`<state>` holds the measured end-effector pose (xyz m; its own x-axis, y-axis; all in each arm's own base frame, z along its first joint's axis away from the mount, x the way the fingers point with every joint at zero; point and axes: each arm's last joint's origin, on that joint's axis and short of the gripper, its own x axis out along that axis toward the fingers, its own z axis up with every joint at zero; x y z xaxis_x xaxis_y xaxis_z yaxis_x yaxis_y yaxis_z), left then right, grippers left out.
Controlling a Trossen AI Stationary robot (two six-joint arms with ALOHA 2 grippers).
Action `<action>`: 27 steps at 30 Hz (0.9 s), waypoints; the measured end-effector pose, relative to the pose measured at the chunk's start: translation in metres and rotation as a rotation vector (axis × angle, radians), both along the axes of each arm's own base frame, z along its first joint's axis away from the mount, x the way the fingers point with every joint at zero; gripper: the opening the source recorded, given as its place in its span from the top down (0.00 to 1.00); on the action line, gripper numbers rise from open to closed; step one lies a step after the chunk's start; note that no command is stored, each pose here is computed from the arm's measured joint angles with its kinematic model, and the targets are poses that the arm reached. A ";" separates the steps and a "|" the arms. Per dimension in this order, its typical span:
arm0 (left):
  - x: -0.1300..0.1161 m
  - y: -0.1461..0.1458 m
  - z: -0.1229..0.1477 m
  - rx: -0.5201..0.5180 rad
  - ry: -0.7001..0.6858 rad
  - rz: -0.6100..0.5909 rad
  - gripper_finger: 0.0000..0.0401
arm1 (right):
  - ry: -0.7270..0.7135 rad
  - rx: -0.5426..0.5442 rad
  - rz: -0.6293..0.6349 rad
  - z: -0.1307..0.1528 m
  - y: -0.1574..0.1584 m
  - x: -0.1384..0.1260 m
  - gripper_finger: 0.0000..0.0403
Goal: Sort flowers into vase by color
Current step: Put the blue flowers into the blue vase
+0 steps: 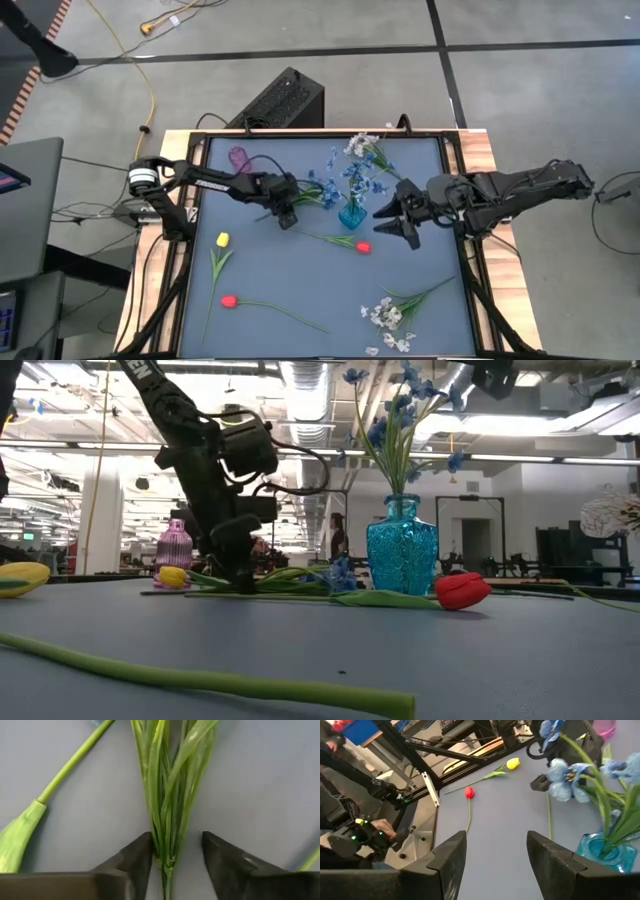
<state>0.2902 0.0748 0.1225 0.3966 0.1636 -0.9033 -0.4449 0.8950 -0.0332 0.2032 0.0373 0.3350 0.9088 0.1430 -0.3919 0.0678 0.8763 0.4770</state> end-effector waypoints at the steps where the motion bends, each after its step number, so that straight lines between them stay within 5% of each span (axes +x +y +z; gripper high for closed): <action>1: 0.000 -0.001 0.000 0.005 0.003 0.005 0.68 | 0.001 0.000 0.000 0.000 0.000 0.000 0.42; 6: 0.000 -0.003 0.006 0.010 -0.020 0.012 0.96 | -0.009 -0.005 -0.019 0.001 -0.001 0.000 0.42; 11: -0.009 -0.005 0.027 0.018 -0.062 0.041 0.97 | -0.019 0.017 -0.024 0.002 0.001 0.001 0.42; 27: -0.049 -0.001 0.134 0.146 -0.503 0.242 0.99 | -0.227 0.013 0.052 0.020 0.016 0.005 0.42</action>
